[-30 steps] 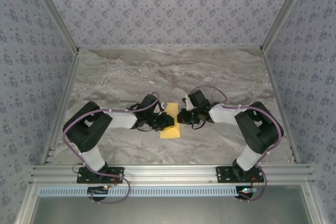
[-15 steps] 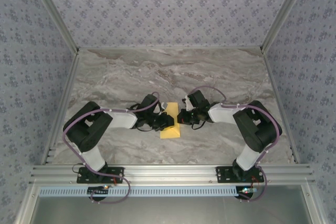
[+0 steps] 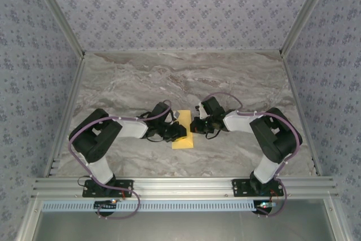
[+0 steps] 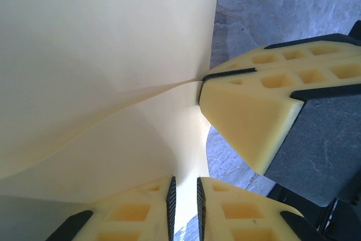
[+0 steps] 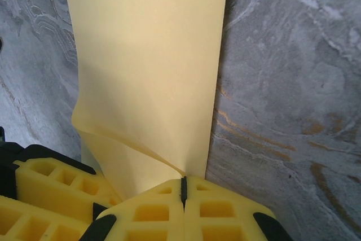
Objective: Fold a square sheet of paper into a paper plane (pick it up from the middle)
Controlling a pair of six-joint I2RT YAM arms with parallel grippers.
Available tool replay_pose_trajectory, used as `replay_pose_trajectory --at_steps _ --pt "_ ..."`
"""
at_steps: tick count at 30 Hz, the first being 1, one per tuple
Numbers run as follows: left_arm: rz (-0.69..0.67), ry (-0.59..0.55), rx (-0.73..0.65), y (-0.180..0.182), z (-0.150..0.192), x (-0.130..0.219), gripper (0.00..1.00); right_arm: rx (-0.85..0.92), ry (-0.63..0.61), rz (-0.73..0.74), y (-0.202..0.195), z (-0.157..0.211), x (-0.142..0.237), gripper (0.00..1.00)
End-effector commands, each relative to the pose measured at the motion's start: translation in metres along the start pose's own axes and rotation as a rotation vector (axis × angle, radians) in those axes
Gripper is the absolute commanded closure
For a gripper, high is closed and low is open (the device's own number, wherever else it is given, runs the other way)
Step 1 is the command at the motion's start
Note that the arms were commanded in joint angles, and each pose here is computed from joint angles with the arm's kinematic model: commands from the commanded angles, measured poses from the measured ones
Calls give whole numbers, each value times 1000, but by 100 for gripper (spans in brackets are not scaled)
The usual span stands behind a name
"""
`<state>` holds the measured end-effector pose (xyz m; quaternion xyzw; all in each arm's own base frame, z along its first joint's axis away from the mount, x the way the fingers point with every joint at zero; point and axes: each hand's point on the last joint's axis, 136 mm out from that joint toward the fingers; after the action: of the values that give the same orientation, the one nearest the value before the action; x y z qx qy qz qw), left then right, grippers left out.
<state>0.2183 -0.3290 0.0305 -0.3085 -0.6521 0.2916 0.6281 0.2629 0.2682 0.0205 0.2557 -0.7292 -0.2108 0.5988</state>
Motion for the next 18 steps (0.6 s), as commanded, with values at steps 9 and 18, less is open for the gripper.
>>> replay_pose_trajectory --at_steps 9,18 --pt "-77 20 18 19 7 -5 81 1 37 36 -6 5 -6 99" --pt "-113 27 53 31 10 -8 81 -26 5 64 -2 -3 7 91"
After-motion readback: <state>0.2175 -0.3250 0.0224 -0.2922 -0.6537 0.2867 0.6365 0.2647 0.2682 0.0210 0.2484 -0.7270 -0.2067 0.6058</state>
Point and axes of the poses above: each hand's point on the last joint's axis, 136 mm out from that joint toward the fingers, its own x axis back along the fingers, its own y axis along the line the jaws close on, z = x × y, and after that the axes turned 4 degrees about -x, right-handed
